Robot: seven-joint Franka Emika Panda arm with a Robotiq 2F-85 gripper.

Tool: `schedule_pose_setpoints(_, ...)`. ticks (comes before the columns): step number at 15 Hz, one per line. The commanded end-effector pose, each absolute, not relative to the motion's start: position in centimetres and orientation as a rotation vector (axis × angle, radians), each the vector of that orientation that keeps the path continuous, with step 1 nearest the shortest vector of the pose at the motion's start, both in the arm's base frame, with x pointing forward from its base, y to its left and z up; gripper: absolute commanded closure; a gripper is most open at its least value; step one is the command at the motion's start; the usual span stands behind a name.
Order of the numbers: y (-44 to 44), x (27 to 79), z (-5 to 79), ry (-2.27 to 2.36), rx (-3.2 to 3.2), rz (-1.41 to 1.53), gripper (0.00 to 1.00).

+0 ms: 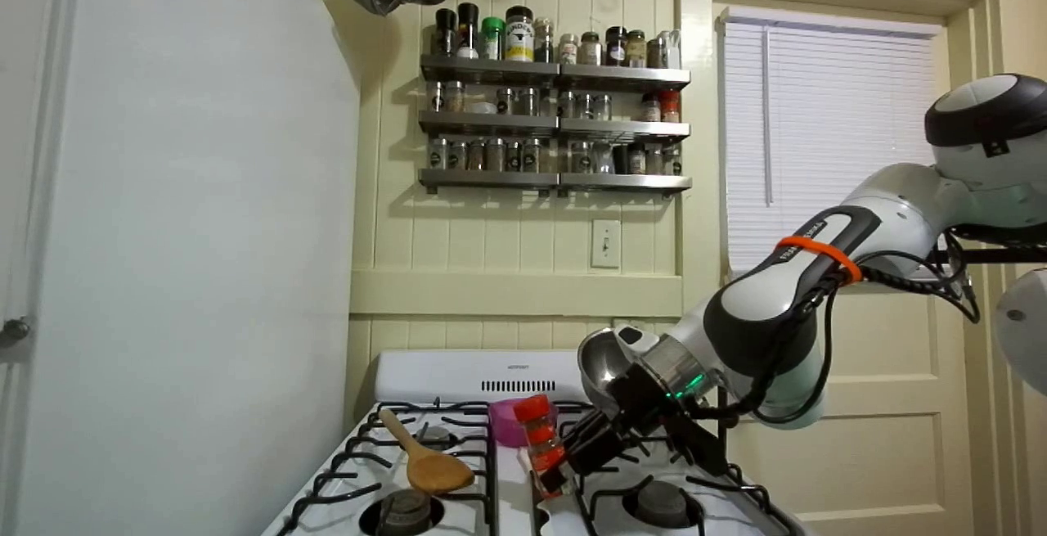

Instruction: Remove the left orange bottle from the shelf

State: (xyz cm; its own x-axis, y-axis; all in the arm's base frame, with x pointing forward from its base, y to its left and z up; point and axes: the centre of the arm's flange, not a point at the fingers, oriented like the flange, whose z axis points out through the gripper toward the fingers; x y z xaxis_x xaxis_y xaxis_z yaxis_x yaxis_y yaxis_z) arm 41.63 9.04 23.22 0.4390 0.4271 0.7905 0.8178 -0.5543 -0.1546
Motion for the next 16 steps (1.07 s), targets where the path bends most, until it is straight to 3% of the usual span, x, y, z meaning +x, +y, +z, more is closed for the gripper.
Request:
schedule_pose_setpoints(1,8.11,40.64,22.72,-1.053,-2.194,-0.948,0.77)
schedule_pose_setpoints(8,7.69,40.52,21.89,-1.048,-2.2,-0.942,0.77)
schedule_pose_setpoints(9,7.68,40.5,21.81,-1.045,-2.199,-0.94,0.27)
schedule_pose_setpoints(10,7.71,40.51,21.87,-1.051,-2.198,-0.945,0.27)
schedule_pose_setpoints(14,7.81,40.58,22.27,-1.061,-2.194,-0.954,0.0)
schedule_pose_setpoints(16,7.87,40.59,22.49,-1.067,-2.19,-0.958,0.0)
